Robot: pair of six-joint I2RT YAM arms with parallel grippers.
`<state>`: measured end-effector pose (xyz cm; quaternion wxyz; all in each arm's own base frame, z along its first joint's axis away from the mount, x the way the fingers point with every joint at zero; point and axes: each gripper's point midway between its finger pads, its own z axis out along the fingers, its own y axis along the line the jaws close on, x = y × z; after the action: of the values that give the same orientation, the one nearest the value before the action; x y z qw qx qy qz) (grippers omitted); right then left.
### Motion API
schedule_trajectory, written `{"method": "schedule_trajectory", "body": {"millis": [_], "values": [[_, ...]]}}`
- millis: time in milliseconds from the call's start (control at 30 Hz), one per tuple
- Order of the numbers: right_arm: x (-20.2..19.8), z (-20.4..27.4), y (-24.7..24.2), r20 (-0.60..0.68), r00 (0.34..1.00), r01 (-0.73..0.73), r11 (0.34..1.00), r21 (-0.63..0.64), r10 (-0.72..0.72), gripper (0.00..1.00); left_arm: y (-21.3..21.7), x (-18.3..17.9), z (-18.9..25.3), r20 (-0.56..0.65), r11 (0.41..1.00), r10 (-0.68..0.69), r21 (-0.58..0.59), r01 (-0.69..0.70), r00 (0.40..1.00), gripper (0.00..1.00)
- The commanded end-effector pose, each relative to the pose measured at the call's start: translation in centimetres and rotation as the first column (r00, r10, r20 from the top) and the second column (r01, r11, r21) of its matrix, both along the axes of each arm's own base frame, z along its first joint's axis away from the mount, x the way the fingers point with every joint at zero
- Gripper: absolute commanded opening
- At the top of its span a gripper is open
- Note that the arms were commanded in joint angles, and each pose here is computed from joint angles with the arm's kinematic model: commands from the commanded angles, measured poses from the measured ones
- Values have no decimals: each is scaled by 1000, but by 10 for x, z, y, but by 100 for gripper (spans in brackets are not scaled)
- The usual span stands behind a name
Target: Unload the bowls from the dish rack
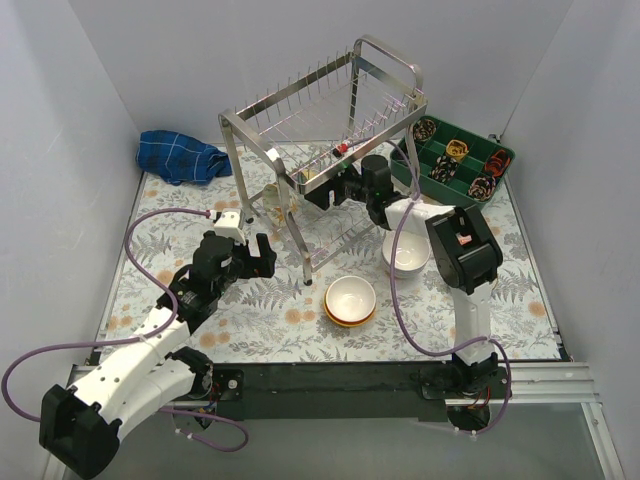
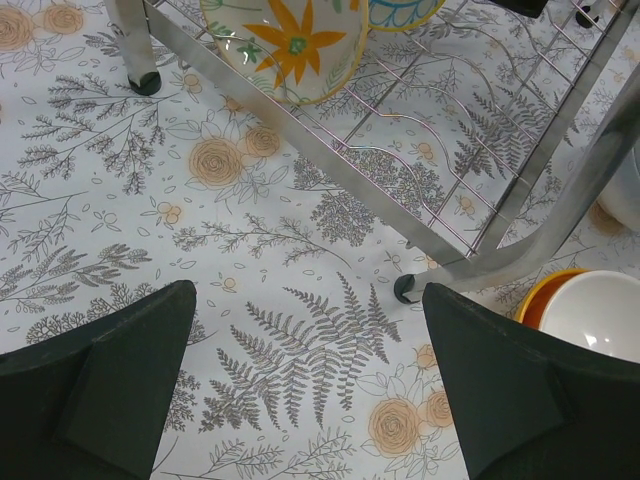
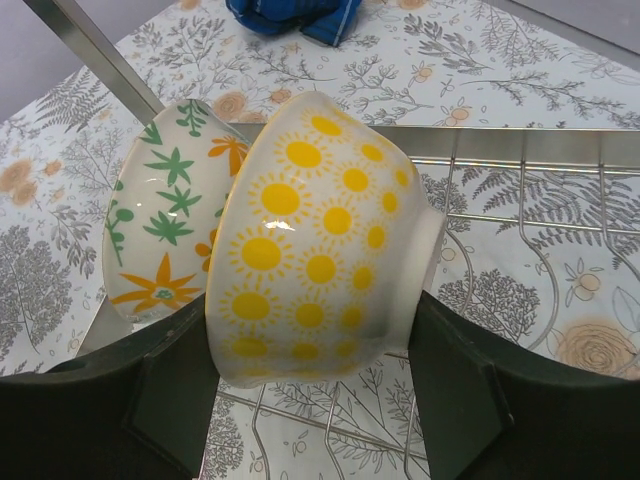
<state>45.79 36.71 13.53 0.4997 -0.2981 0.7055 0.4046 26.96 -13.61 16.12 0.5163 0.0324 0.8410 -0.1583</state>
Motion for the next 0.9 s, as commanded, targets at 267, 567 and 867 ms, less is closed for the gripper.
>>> {"method": "schedule_trajectory", "body": {"millis": [267, 567, 867], "values": [[0, 78, -30, 144, 974, 168, 983, 72, -177, 1, -4, -4, 10, 36, 999, -37, -33, 38, 999, 98], [-34, 87, -55, -24, 967, 256, 954, 156, -255, 1, -24, -14, 19, 45, 983, -131, -122, 135, 990, 98], [-86, 102, -79, -135, 959, 276, 932, 234, -250, 1, -52, -31, 22, -29, 929, -198, -324, 178, 980, 98]]}}
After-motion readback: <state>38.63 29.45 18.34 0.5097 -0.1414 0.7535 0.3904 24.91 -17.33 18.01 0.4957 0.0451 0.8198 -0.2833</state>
